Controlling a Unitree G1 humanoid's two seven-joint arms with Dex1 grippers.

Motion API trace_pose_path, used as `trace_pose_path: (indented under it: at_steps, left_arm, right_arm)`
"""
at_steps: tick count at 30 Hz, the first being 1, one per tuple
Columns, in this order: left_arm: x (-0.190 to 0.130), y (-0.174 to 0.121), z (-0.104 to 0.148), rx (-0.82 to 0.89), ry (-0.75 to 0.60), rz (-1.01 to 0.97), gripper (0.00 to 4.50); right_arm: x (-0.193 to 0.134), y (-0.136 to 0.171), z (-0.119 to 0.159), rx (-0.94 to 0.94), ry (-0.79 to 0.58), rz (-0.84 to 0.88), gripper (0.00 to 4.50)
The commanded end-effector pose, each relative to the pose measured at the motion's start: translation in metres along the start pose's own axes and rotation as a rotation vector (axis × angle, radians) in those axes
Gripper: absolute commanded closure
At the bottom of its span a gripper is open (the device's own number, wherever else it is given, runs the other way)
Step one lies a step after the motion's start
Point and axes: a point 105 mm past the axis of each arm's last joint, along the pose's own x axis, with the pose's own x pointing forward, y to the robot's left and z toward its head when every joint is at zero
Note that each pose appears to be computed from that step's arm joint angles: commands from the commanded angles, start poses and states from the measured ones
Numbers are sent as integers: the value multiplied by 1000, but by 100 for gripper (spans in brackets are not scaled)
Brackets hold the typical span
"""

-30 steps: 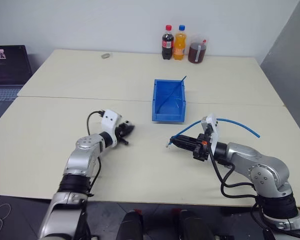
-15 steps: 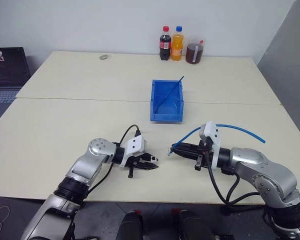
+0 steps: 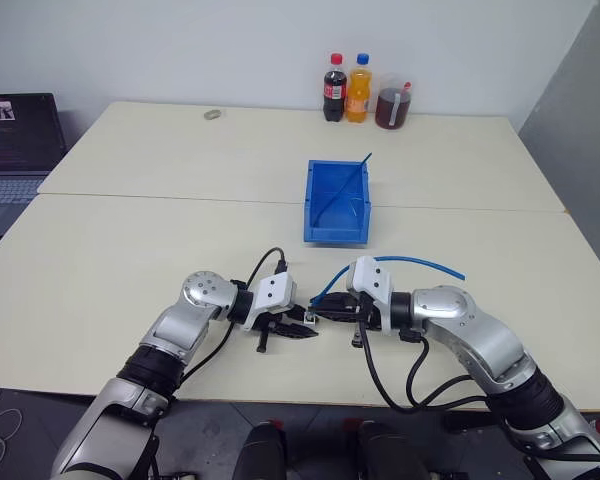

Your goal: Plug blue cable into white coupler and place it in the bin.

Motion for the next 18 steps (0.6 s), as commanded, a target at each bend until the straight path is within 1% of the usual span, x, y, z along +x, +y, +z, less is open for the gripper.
trace_pose_path:
  at_steps: [1, 5, 12, 18]
  left_arm:
    - [6, -10, -15, -39, 48, -40, 370]
    - [5, -9, -16, -34, 53, -37, 370]
    - [4, -9, -17, -30, 60, -36, 370]
    - [5, -9, -17, -27, 59, -36, 370]
  right_arm:
    - [1, 0, 2, -69, 4, 20, 445]
    - [-1, -1, -5, -111, 45, 34, 445]
    - [6, 2, -2, -185, 76, 81, 445]
    - [14, 6, -12, -185, 142, 144, 445]
